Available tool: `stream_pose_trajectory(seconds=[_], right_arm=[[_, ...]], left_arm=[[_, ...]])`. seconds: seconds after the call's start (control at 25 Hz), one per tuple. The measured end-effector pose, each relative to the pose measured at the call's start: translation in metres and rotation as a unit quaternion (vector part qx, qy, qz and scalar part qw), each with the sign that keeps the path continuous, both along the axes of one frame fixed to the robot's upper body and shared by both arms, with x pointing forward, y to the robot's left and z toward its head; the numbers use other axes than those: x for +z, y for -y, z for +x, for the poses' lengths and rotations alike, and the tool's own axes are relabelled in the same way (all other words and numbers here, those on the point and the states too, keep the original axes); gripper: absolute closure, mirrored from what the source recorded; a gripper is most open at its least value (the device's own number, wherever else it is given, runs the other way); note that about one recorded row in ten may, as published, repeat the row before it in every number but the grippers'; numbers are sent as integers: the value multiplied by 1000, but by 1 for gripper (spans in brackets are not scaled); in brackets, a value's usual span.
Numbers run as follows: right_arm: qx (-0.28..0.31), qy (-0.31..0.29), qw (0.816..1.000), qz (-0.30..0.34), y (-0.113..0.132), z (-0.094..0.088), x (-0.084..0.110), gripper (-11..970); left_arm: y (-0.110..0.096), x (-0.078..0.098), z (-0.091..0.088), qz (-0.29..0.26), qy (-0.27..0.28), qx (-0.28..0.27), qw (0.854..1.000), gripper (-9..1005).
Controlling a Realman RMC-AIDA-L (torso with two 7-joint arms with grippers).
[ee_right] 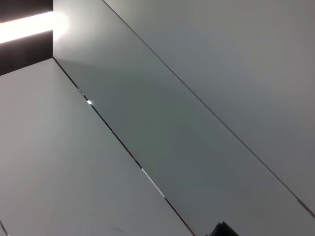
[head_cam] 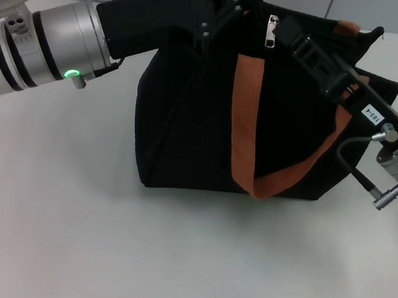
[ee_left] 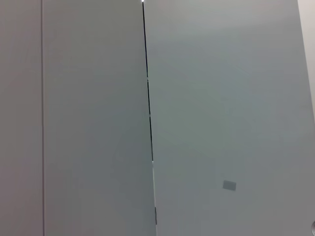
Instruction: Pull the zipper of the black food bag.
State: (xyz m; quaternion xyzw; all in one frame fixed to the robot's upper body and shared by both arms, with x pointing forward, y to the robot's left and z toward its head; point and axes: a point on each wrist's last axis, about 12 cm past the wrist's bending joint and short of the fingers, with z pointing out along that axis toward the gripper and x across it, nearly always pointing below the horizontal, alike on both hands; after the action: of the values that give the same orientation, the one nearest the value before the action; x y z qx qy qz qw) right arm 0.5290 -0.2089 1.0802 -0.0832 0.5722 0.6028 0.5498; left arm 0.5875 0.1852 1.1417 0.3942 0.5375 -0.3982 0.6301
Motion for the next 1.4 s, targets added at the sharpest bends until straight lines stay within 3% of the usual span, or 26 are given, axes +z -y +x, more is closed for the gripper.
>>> stream_pose_trajectory(seconds=[0.08,0.28,0.4,0.6,1.4], right_arm=[[1,-1,1000,0,0,0,0,457],[5,-36,999,1,-4,6,-2,653],[10,-58,998,0,-6,9,-4,661],[49,-38,998,8,-12,4,3,670],[38,-48,998,-3,-11,8,0,653]], left_arm=[[0,0,0,0,0,0,1000,965],[1,1,0,-7,-1,0,1000,965],[2,1,0,-10,-1,-1,1000,964],[2,1,0,-11,-1,-1,1000,964],[1,-1,-3,-11,-5,-2,1000,963]])
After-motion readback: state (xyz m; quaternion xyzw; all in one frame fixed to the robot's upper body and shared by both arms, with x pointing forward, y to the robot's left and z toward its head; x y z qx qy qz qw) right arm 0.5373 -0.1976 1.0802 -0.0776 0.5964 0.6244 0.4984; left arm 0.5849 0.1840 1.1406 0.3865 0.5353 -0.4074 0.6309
